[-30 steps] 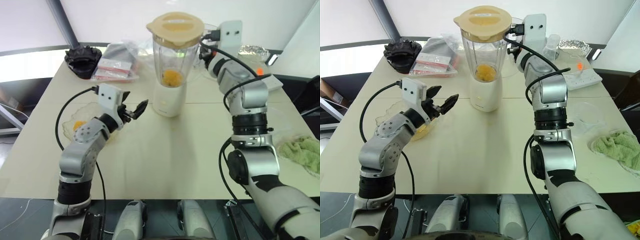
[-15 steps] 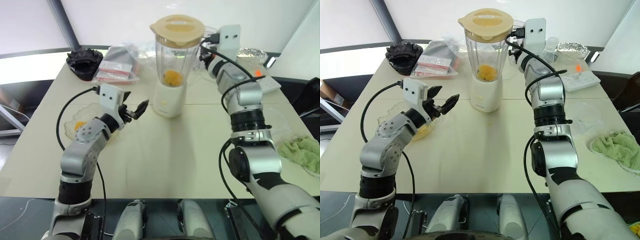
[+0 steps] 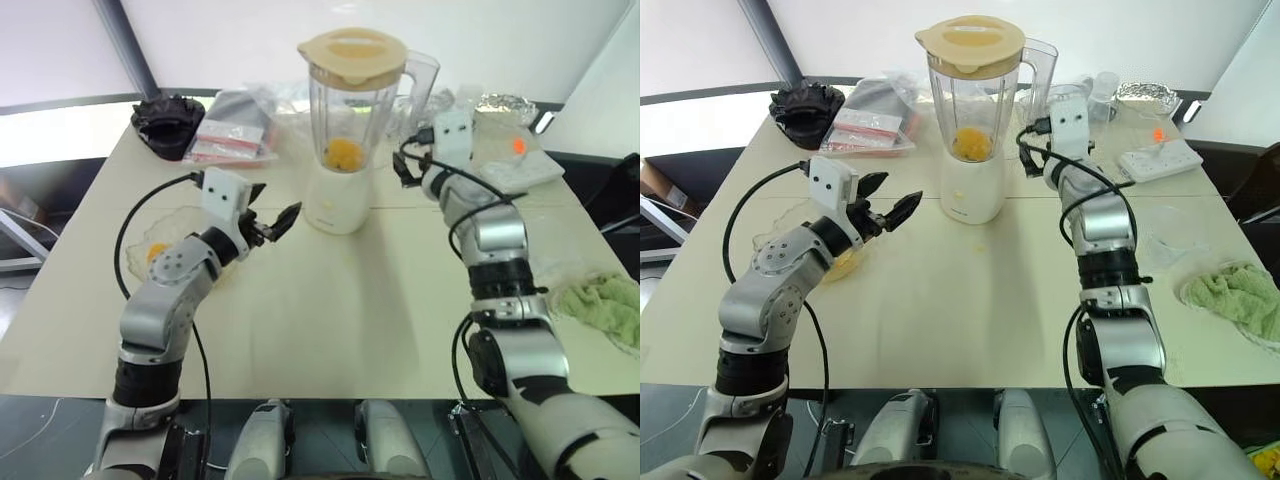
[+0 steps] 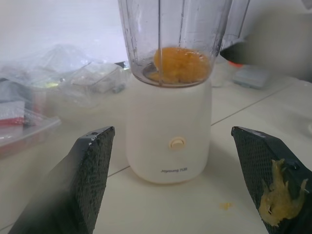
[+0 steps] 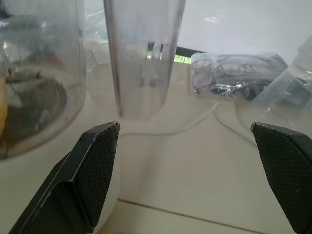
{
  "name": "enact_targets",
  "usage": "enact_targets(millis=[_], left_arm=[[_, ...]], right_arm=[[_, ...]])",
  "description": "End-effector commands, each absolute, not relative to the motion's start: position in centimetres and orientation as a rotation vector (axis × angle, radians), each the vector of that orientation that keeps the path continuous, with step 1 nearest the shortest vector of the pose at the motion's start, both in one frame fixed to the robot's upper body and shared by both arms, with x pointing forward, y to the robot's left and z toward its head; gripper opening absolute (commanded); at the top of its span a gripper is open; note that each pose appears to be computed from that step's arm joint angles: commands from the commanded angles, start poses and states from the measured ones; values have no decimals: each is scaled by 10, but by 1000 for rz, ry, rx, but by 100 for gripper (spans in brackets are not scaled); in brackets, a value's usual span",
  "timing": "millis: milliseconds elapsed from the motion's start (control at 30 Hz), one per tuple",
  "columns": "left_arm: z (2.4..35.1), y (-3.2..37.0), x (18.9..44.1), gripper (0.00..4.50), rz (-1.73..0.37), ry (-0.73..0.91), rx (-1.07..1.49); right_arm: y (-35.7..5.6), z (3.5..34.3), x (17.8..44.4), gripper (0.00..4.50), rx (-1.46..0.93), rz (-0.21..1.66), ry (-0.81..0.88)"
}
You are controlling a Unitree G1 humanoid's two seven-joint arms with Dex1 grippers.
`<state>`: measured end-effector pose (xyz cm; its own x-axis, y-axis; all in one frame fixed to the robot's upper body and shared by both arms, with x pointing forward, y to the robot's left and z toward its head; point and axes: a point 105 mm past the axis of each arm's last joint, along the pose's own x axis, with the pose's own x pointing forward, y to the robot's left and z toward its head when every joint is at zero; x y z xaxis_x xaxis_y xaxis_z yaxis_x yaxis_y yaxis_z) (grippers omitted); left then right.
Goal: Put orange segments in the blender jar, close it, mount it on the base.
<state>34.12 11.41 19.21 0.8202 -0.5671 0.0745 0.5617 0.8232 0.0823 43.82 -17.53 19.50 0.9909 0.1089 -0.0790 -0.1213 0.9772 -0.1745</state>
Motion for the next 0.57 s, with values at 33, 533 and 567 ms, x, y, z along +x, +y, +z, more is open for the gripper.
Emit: enact_targets(millis=[33,533,567], left_arm=[[209,114,341,401,-618,-159,72],[234,172,325,401,-596,-149,151],[236,176,322,401,-598,-150,153]], right_arm=[[-169,203,410,442,-234,235,34],[-190,241,280,442,-321,741,-5],[-193,242,277,442,-324,749,8]])
